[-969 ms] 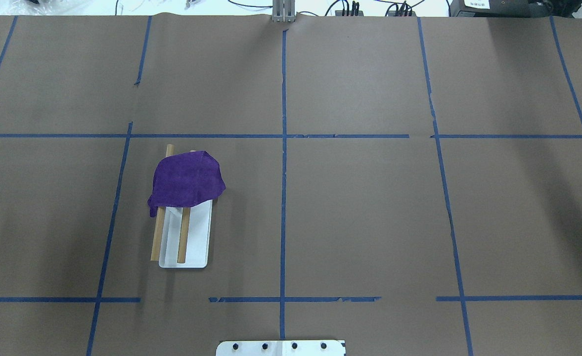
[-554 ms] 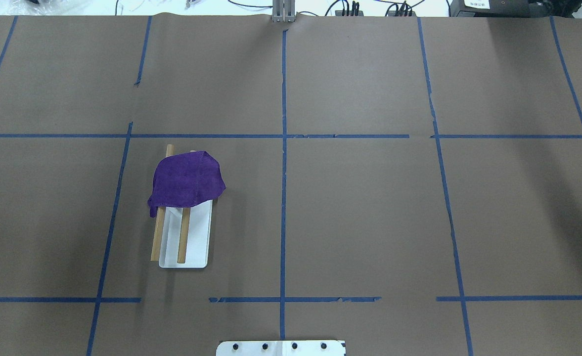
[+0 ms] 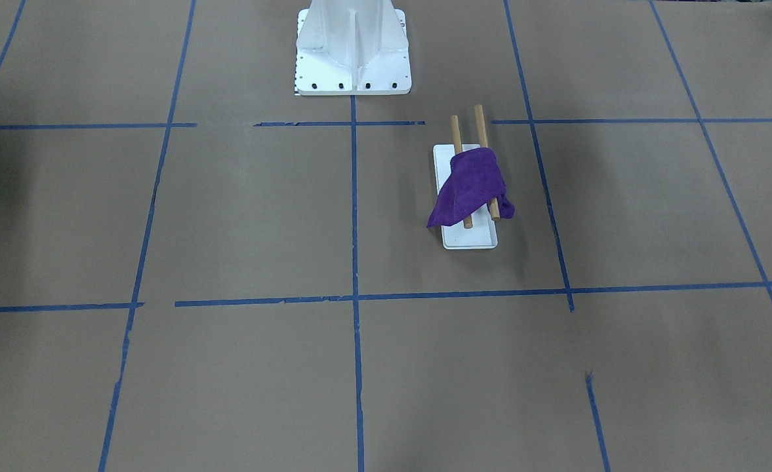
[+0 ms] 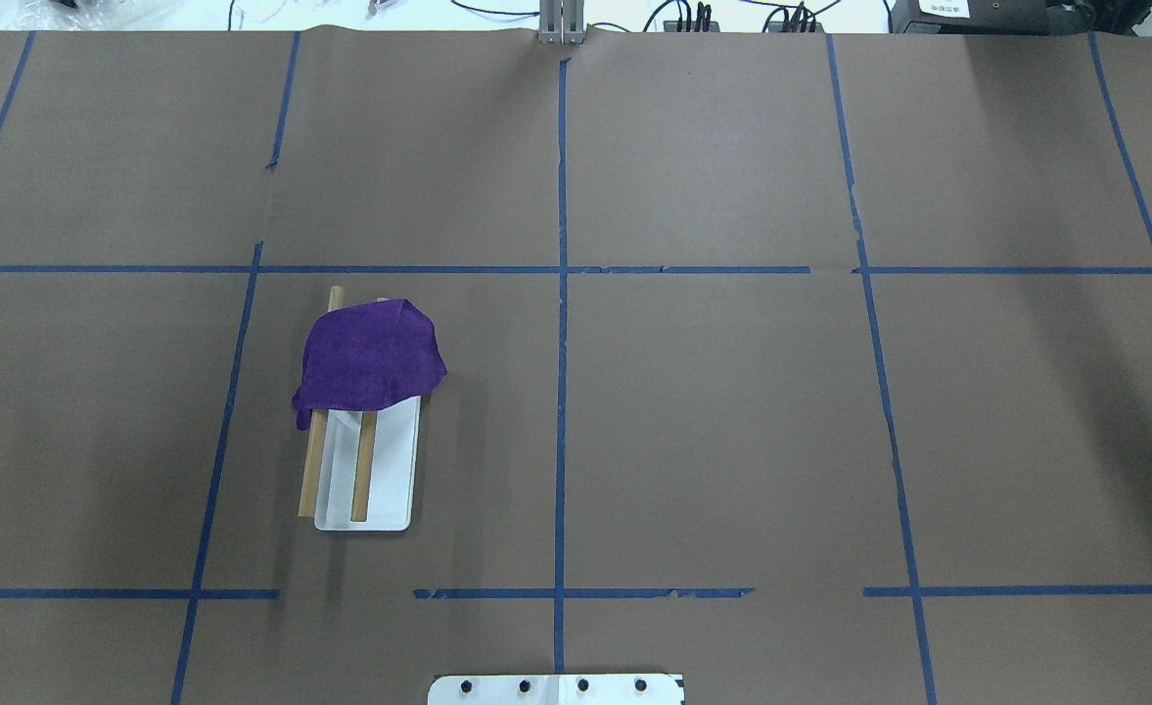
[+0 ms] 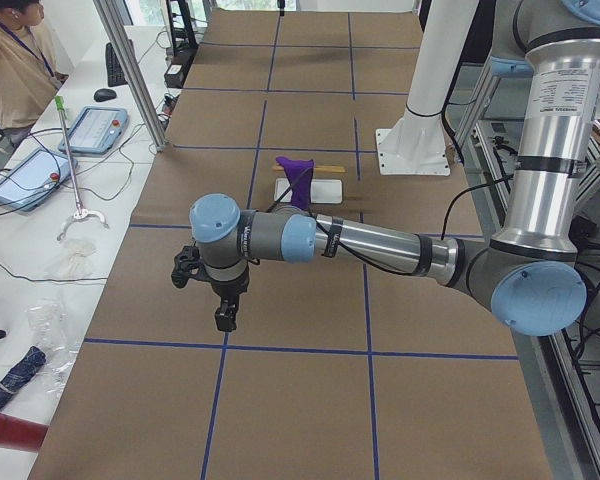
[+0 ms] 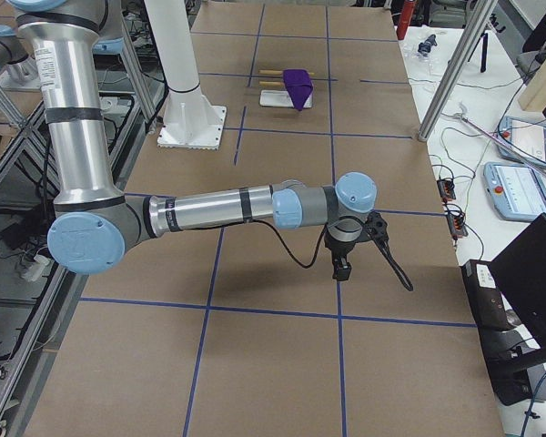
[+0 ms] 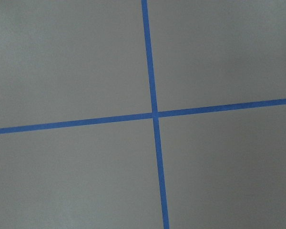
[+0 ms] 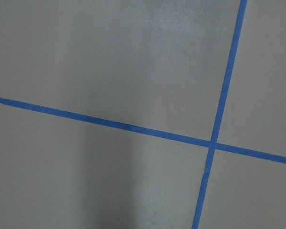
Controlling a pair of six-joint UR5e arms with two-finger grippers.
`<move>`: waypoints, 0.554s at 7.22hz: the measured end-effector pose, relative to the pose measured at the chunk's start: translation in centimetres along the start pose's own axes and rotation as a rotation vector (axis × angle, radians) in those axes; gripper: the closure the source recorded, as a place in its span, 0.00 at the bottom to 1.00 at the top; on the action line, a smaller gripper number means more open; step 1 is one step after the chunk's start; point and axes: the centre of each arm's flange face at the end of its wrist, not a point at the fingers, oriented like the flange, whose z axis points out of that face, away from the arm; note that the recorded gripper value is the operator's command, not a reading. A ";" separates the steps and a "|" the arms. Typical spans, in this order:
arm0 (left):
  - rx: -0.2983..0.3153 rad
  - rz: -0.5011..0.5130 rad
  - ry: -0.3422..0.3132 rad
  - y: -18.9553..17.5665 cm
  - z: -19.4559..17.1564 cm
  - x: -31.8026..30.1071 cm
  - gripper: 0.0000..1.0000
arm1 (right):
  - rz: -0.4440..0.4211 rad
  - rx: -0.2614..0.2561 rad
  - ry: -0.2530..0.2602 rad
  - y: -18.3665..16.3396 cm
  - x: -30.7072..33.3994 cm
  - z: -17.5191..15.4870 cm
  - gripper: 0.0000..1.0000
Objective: Hang towel on rack
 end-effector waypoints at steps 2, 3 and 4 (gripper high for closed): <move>0.002 0.006 0.003 -0.7 -0.2 0.3 0.00 | 0.010 0.005 0.000 -0.4 -0.4 -0.2 0.00; -0.002 0.004 0.005 -0.8 -0.1 0.1 0.00 | 0.046 0.014 -0.001 -1.0 -0.8 -0.8 0.00; -0.002 0.004 0.006 -0.8 -0.1 0.2 0.00 | 0.084 0.020 0.005 -1.2 -0.9 -1.1 0.00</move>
